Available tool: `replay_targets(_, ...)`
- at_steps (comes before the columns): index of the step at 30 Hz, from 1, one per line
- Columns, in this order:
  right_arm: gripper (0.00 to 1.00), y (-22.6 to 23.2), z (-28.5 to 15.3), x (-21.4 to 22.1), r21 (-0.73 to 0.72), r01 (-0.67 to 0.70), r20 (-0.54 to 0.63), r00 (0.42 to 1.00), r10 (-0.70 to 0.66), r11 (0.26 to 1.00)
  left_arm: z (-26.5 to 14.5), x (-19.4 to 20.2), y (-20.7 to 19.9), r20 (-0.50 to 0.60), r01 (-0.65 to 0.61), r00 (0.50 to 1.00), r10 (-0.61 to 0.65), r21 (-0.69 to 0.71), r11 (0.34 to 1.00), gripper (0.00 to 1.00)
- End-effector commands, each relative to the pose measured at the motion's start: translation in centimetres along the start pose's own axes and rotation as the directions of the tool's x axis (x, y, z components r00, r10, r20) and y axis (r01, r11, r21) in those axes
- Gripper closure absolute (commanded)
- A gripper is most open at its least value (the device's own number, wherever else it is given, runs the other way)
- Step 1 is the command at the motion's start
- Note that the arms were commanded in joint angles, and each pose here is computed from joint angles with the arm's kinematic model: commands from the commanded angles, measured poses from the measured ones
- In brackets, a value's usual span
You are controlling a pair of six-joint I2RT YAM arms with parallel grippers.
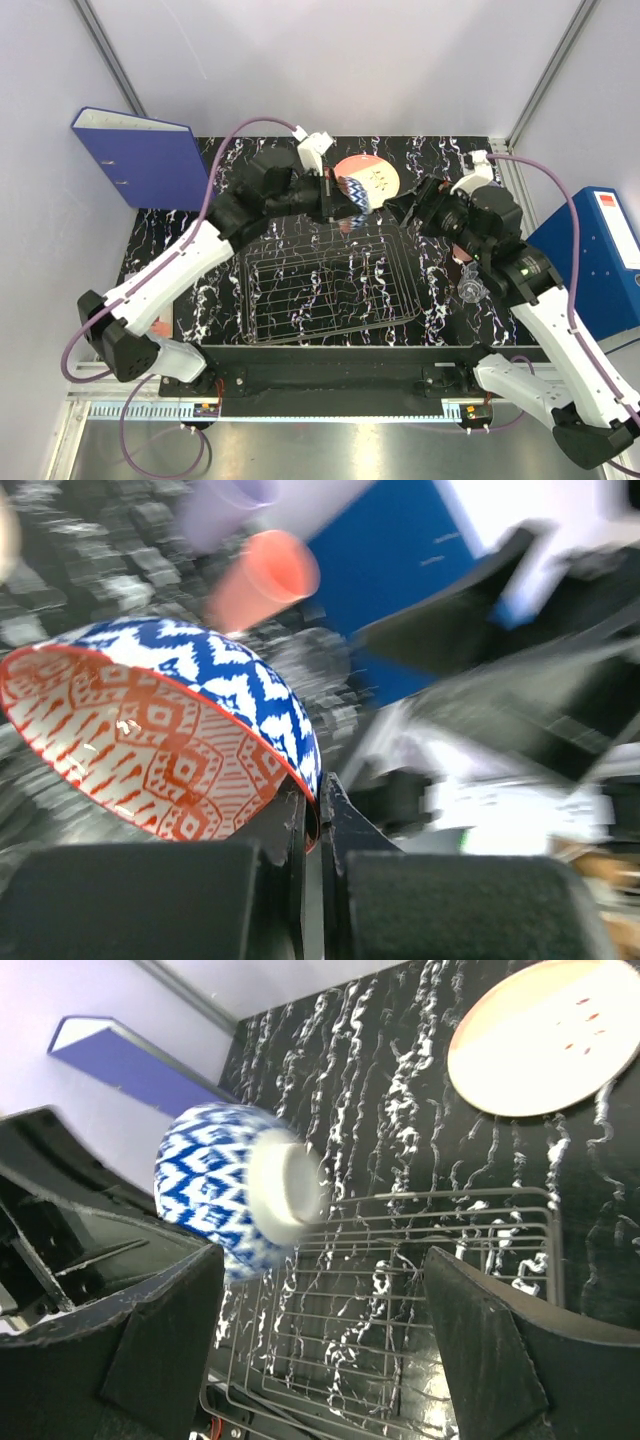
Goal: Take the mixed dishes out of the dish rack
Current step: Pick up the bowl from the dish rack, then place the bowl at the center of the board.
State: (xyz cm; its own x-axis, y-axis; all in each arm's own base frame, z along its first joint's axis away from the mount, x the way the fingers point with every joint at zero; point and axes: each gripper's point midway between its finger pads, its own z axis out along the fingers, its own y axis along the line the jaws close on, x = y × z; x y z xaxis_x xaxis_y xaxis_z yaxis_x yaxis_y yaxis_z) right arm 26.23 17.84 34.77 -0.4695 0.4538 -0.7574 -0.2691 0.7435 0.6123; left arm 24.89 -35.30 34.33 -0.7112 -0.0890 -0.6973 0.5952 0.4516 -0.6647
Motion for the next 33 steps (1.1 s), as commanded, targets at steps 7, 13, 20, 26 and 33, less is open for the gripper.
replay_targets(7,0.14,-0.4,-0.2,-2.1,0.187,0.090,-0.123,0.990,-0.067,0.978,-12.2,4.0,6.8,-0.333,-0.606,0.795,0.507,-0.426,0.671,1.00)
replay_targets(13,0.15,-0.6,2.3,1.4,0.165,0.164,-0.369,0.925,-0.094,0.973,-12.4,9.6,6.6,-0.484,-0.846,0.521,0.703,-0.182,0.502,1.00)
replay_targets(20,0.16,0.4,3.3,4.7,0.061,0.158,-0.483,0.869,-0.110,0.985,-9.7,13.7,5.8,-0.474,-0.901,0.330,0.817,0.100,0.422,1.00)
replay_targets(26,0.16,2.1,3.0,7.1,-0.040,0.157,-0.564,0.812,-0.152,0.987,-8.4,16.2,4.7,-0.414,-0.935,0.067,0.908,0.293,0.202,1.00)
replay_targets(33,0.18,3.2,2.8,10.5,-0.073,0.172,-0.661,0.729,-0.176,0.982,-6.2,16.2,6.0,-0.429,-0.920,-0.122,0.895,0.387,0.060,1.00)
